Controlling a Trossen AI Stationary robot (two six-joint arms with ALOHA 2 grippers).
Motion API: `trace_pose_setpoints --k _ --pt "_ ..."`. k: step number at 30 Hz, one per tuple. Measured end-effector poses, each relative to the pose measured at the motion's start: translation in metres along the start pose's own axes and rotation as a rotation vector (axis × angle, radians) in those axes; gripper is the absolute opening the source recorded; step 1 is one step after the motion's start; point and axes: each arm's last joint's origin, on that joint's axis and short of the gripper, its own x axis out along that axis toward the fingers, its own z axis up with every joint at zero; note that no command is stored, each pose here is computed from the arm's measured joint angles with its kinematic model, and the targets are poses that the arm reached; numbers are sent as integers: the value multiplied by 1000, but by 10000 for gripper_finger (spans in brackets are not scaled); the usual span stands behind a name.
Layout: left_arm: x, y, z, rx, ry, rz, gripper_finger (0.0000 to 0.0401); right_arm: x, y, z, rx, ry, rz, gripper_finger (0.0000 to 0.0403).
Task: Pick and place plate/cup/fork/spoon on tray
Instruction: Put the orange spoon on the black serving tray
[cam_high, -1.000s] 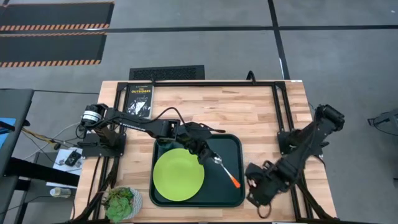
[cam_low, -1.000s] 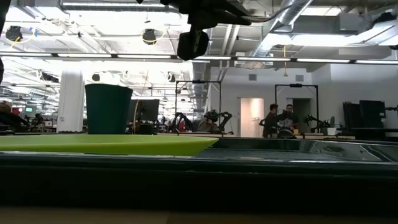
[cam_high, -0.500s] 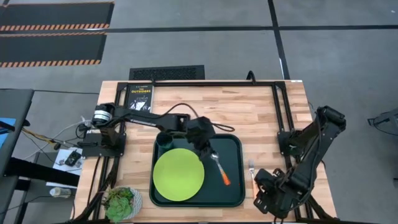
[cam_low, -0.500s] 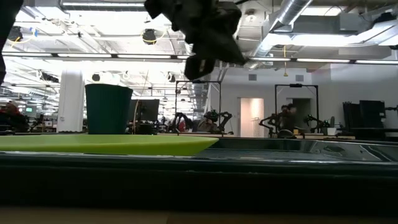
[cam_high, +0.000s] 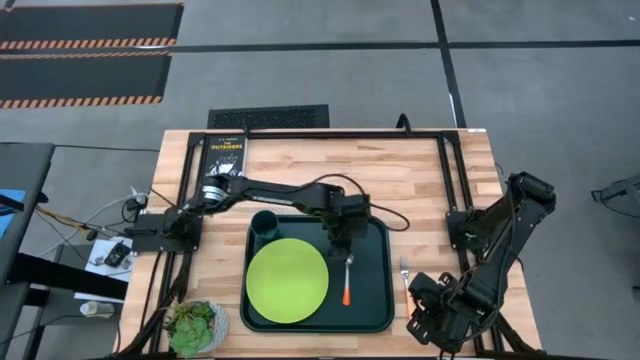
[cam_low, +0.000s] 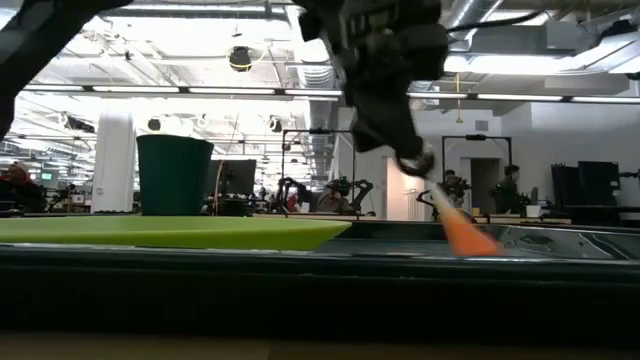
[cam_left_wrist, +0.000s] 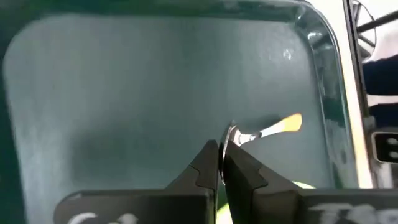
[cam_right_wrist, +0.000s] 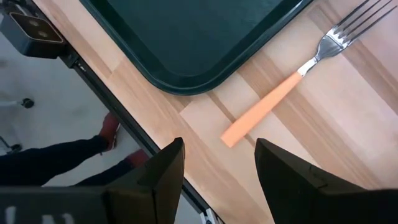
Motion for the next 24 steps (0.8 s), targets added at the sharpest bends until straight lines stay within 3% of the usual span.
trace_pose_setpoints --k 11,24 --pt "32 17 2 -15 51 11 0 0 0 1 2 -16 2 216" --pt "33 22 1 -39 51 42 2 0 0 2 -1 -48 5 216"
